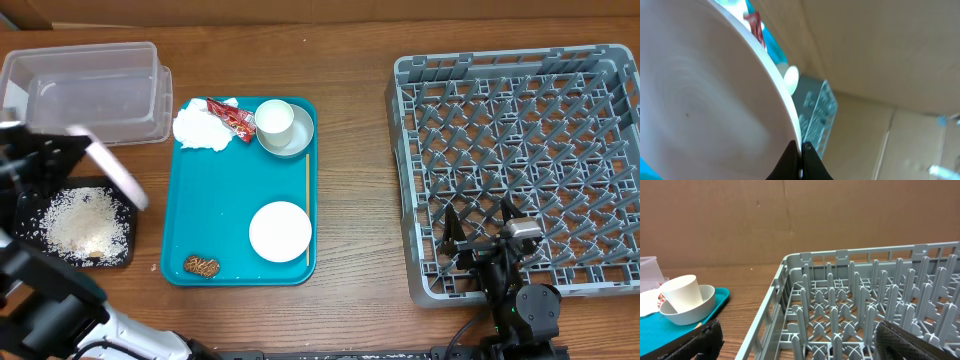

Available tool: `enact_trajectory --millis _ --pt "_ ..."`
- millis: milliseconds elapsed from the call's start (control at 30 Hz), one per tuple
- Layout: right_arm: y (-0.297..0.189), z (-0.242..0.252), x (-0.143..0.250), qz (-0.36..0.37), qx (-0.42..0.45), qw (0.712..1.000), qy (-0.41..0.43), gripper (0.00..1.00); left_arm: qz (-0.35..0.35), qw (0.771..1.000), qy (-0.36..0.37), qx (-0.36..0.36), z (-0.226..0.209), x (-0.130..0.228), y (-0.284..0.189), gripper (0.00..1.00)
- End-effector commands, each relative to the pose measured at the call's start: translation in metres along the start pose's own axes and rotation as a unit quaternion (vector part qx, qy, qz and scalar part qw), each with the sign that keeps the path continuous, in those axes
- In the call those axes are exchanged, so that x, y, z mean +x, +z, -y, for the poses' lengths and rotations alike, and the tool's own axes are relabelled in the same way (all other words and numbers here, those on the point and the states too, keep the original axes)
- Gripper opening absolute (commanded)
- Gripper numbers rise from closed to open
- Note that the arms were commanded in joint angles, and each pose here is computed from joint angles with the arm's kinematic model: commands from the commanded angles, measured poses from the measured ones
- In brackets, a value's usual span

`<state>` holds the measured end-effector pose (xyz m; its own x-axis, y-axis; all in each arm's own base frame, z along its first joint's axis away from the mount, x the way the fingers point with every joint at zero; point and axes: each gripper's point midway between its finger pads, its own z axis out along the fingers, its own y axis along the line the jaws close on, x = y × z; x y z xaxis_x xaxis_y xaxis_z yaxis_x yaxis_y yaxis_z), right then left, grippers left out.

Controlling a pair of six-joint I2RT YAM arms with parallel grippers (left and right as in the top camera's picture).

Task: Sort waste into correct bins and load items into the dishwasher
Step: 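Carry the emptied pink plate back and set it on the teal tray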

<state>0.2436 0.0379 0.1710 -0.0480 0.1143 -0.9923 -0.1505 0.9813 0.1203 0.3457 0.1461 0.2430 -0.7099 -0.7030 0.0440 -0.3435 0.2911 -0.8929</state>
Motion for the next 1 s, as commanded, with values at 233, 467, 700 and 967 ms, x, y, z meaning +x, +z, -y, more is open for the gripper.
enact_trajectory --millis 233,467,700,967 --pt "0.000 0.001 0.001 0.005 0.003 1.000 -0.003 1.00 -0.069 0.975 0.172 -0.119 0.050 0.064 0.053 0.04" --pt "0.000 0.001 0.001 0.004 0.003 1.000 -0.003 1.00 -0.133 0.930 0.238 -0.247 0.045 0.112 0.097 0.04" --pt "0.000 0.001 0.001 0.004 0.003 1.000 -0.003 1.00 -0.170 0.871 0.292 -0.358 0.012 0.156 0.168 0.04" --pt "0.000 0.001 0.001 0.004 0.003 1.000 -0.003 1.00 -0.128 0.826 0.328 -0.439 -0.032 0.170 0.207 0.04"
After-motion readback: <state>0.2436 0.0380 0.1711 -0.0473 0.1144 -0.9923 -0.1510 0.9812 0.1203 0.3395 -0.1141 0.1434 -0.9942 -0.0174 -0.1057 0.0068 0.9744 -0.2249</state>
